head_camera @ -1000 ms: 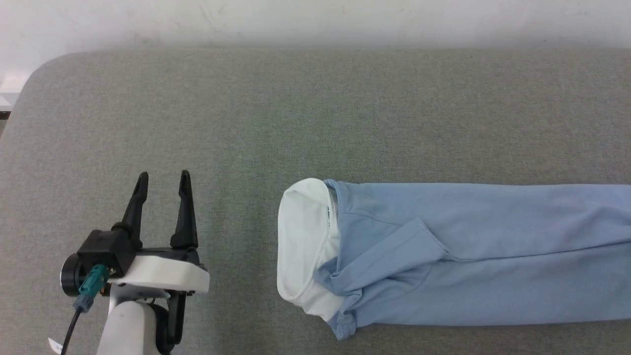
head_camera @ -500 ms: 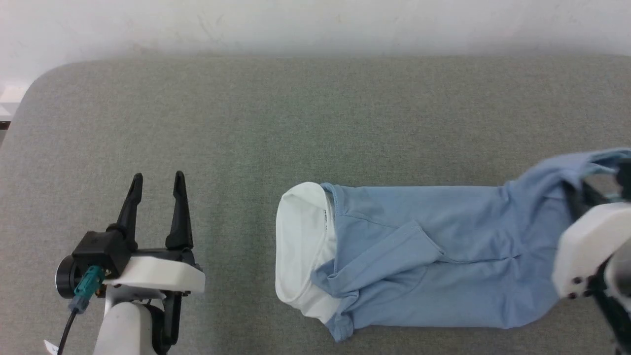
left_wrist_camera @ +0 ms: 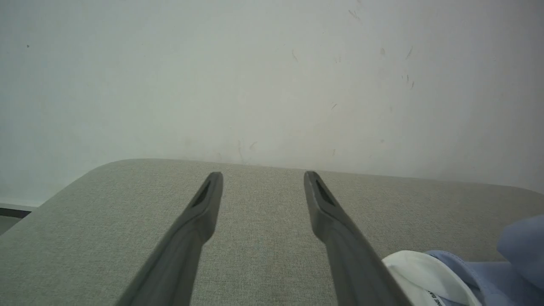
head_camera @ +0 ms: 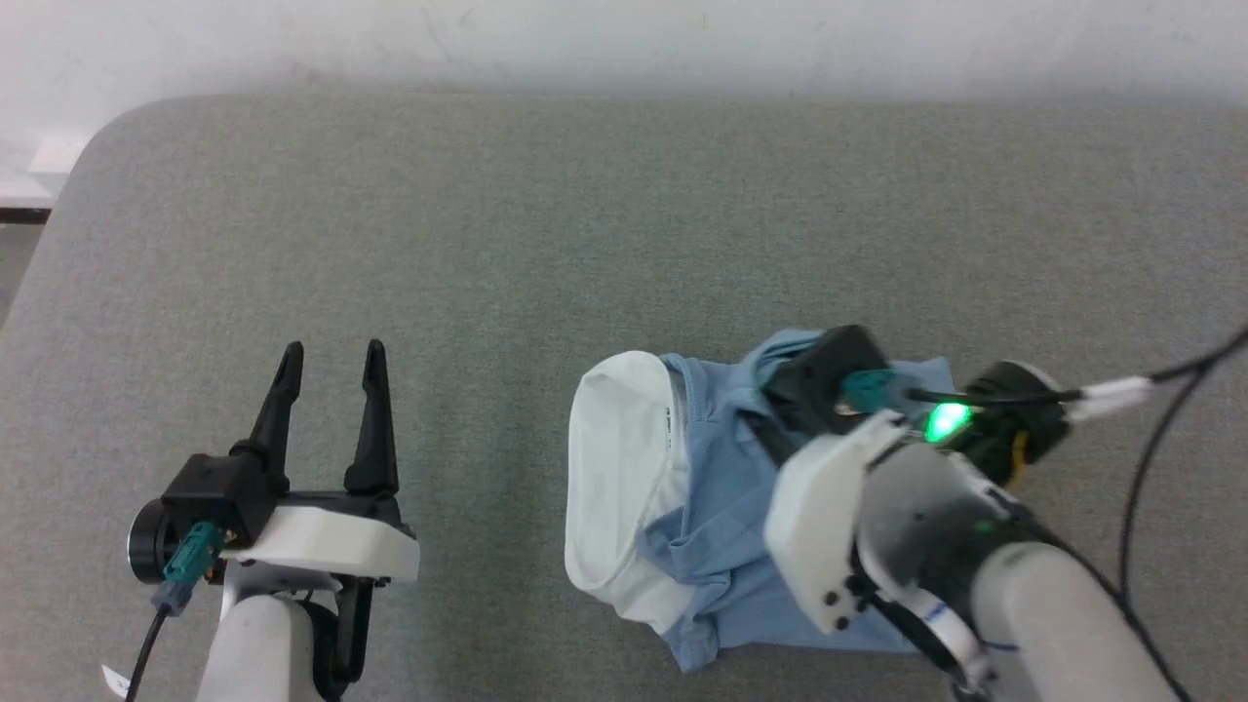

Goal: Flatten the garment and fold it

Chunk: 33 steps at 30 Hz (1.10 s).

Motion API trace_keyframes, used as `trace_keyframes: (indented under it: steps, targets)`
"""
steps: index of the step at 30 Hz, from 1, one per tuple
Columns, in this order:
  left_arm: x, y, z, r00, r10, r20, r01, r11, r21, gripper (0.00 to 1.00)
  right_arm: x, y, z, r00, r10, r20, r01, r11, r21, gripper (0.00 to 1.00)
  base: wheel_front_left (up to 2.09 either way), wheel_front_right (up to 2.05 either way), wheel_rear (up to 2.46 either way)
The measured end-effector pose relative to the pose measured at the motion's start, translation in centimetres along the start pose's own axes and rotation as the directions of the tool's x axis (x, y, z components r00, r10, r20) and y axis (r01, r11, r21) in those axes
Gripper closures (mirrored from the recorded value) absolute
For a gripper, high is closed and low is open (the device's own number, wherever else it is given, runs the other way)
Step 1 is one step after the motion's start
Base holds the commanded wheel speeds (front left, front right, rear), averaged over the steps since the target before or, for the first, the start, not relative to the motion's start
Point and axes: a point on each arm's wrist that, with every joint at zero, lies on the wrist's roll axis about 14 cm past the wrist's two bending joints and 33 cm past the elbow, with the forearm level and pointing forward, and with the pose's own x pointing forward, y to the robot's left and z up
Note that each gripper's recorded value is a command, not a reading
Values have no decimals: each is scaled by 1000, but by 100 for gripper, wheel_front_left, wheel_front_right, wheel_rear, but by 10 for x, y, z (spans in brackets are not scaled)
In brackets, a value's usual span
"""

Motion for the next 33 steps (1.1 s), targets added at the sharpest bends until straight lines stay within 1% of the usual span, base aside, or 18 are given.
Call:
trace_keyframes:
  steps: [1, 2, 5, 9, 10, 12, 14, 17, 19, 22, 23, 25, 26, 28, 30, 31, 33]
  targets:
    - [-1, 3, -2, 1000, 7, -6, -7, 1000, 2, 0, 16, 16, -7, 998, 59, -26, -59, 998, 5, 100, 0, 0, 0]
    - [-1, 3, -2, 1000, 7, -6, -7, 1000, 2, 0, 16, 16, -7, 998, 59, -26, -59, 998, 5, 100, 0, 0, 0]
    - [-3, 8, -4, 1000, 20, -13, -20, 1000, 5, 0, 38, 34, -19, 990, 125, -68, -124, 992, 18, 100, 0, 0, 0]
    - [-2, 13, -4, 999, 36, -13, -36, 999, 11, 0, 61, 48, -39, 974, 182, -133, -179, 983, 31, 100, 0, 0, 0]
    - [-1, 15, -4, 999, 40, -14, -39, 999, 12, 0, 66, 50, -44, 970, 194, -147, -190, 981, 42, 93, 0, 0, 0]
    - [-2, 17, -6, 999, 48, -19, -47, 999, 11, 0, 73, 55, -51, 962, 216, -166, -209, 976, 58, 0, 0, 0, 0]
    - [-3, 19, -7, 998, 53, -24, -53, 999, 11, 0, 77, 62, -58, 951, 252, -180, -240, 967, 87, 0, 0, 0, 0]
    - [-4, 20, -9, 998, 56, -30, -56, 998, 10, 0, 78, 72, -48, 944, 304, -124, -287, 948, 137, 0, 0, 0, 0]
    - [-3, 19, -9, 998, 52, -30, -52, 999, 4, 0, 77, 74, -32, 947, 318, -42, -308, 937, 162, 0, 0, 0, 0]
    - [-3, 16, -8, 999, 46, -24, -46, 999, -4, 0, 70, 67, 8, 941, 297, 161, -326, 925, 194, 0, 0, 0, 0]
    - [-2, 15, -7, 999, 43, -21, -43, 999, -5, 0, 65, 62, 24, 931, 275, 241, -324, 925, 197, 0, 0, 0, 0]
    - [-2, 13, -4, 999, 37, -14, -37, 999, -8, 0, 52, 46, 55, 894, 211, 396, -308, 930, 199, 0, 0, 0, 0]
    - [-1, 11, -3, 999, 34, -10, -34, 999, -9, 0, 44, 34, 68, 869, 164, 467, -286, 936, 204, 0, 0, 0, 0]
    - [-1, 9, 0, 1000, 27, -2, -27, 1000, -12, 0, 27, 5, 84, 820, 49, 571, -213, 951, 224, 0, 0, 0, 0]
    - [0, 6, 2, 1000, 19, 5, -18, 1000, -13, 0, 11, -26, 82, 784, -68, 617, -124, 957, 263, 0, 0, 0, 0]
    - [0, 4, 3, 1000, 15, 8, -15, 1000, -14, 0, 2, -42, 77, 769, -130, 626, -76, 954, 292, 0, 0, 0, 0]
    - [1, 2, 5, 1000, 8, 15, -8, 1000, -16, 0, -13, -70, 60, 750, -238, 617, 8, 936, 352, 0, 0, 0, 0]
